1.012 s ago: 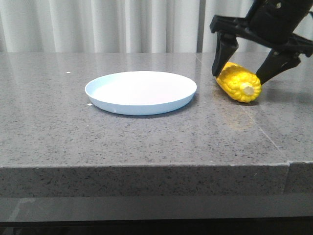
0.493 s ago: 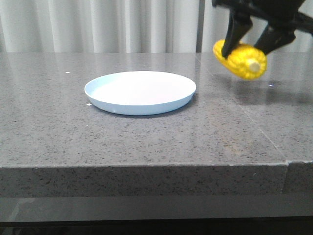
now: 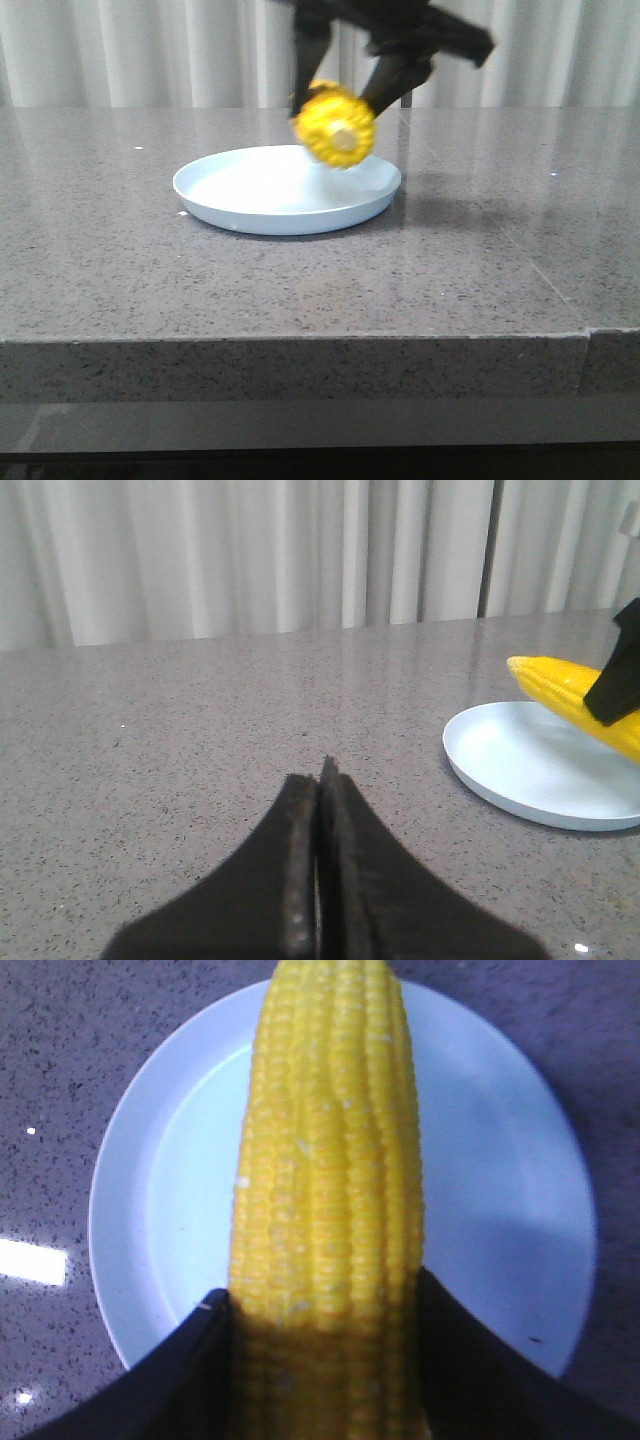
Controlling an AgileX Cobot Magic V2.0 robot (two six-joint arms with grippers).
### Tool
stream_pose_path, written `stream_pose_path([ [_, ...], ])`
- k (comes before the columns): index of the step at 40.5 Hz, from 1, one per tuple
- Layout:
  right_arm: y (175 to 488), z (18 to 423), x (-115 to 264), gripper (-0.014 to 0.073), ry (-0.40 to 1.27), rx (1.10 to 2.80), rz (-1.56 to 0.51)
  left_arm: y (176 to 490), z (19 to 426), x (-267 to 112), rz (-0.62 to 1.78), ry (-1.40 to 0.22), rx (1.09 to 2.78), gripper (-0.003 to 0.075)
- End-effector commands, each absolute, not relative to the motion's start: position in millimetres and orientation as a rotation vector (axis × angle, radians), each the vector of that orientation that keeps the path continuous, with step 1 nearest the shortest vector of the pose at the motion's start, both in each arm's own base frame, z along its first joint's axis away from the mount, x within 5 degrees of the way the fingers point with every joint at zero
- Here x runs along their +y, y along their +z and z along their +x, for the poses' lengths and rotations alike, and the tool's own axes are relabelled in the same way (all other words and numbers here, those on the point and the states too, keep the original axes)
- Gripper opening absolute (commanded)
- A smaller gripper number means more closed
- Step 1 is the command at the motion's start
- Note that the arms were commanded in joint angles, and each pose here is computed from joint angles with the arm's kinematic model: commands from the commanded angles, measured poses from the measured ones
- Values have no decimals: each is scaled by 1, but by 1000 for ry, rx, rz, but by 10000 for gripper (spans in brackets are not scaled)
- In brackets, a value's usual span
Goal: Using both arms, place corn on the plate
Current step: 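Lift the corn with the right gripper and carry it over the plate, then lower the corn onto the plate, open the right gripper and withdraw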
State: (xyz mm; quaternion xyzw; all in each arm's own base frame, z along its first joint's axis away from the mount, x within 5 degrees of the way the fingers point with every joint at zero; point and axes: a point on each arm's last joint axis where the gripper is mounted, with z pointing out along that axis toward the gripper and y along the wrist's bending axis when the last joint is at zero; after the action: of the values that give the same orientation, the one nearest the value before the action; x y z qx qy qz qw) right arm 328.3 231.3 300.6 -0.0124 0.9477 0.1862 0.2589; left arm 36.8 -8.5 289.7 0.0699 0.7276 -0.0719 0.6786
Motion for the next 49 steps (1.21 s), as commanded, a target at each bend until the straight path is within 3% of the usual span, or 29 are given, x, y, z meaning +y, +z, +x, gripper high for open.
stream_pose_path([
  [1, 320, 333, 240, 167, 573, 2457, -16, 305, 36, -8, 144, -166, 1534, -20],
  [7, 303, 340, 245, 174, 561, 2495, 14, 305, 36, -8, 144, -166, 1534, -20],
  [10, 300, 342, 246, 222, 556, 2502, 14, 305, 36, -8, 144, -166, 1534, -20],
  [17, 303, 340, 246, 527, 562, 2494, 14, 305, 36, -8, 144, -166, 1534, -20],
  [21, 314, 336, 243, 643, 578, 2469, 14, 305, 36, -8, 144, -166, 1534, -20],
  [29, 369, 321, 224, 652, 642, 2329, 0, 305, 36, -8, 144, -166, 1534, -20],
  [33, 393, 315, 212, 570, 641, 2282, -9, 305, 36, -8, 144, -166, 1534, -20],
  [41, 421, 307, 183, 143, 613, 2215, 23, 305, 36, -8, 144, -166, 1534, -20],
  [45, 431, 304, 165, -27, 547, 2194, 42, 305, 36, -8, 144, -166, 1534, -20],
  [47, 434, 302, 155, -72, 509, 2192, 55, 305, 36, -8, 144, -166, 1534, -20],
  [49, 438, 300, 145, -58, 468, 2197, 72, 305, 36, -8, 144, -166, 1534, -20],
])
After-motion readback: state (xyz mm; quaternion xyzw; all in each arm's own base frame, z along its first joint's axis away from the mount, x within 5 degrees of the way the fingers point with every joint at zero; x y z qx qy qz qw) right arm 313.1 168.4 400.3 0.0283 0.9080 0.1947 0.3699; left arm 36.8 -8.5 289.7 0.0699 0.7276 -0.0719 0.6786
